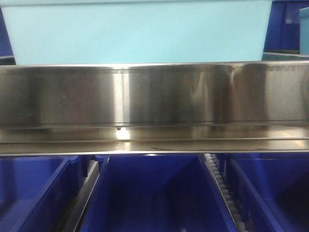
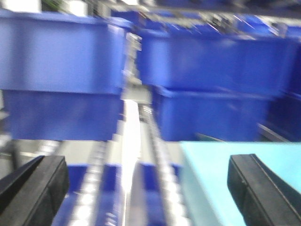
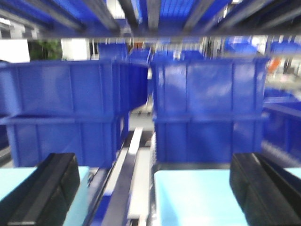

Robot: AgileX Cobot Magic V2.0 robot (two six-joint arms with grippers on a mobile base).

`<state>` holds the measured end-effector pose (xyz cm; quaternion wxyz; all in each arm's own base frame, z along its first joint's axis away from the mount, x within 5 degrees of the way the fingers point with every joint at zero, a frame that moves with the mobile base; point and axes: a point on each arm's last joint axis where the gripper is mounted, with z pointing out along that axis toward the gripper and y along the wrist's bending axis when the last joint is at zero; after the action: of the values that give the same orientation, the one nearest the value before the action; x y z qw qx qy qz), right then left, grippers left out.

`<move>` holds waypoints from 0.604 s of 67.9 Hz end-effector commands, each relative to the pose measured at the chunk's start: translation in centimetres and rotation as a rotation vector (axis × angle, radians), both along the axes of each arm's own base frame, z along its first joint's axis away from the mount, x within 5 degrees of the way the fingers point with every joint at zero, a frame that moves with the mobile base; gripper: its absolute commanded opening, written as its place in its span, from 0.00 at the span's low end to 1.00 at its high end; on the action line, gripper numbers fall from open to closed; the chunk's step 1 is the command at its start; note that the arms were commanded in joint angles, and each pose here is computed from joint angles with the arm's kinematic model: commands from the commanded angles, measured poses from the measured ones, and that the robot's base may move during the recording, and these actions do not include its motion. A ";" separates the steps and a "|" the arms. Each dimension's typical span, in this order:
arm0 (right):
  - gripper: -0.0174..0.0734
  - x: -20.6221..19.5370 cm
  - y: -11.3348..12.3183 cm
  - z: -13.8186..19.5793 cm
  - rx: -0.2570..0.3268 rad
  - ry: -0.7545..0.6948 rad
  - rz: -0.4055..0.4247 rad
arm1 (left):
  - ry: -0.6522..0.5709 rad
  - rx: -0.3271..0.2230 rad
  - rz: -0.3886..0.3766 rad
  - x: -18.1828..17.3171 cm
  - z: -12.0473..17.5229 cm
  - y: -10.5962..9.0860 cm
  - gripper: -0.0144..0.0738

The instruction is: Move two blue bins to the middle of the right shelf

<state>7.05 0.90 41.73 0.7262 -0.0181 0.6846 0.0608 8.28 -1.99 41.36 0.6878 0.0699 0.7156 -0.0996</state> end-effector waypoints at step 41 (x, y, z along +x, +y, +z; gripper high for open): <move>0.82 16.6 7.8 4.6 -0.142 0.808 0.337 | 0.646 0.134 -0.052 16.2 3.8 -8.1 0.85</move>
<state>22.10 8.74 46.54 0.4139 -0.1805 0.8778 0.1598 23.11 -10.11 45.30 0.4376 0.1163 0.8880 -0.0804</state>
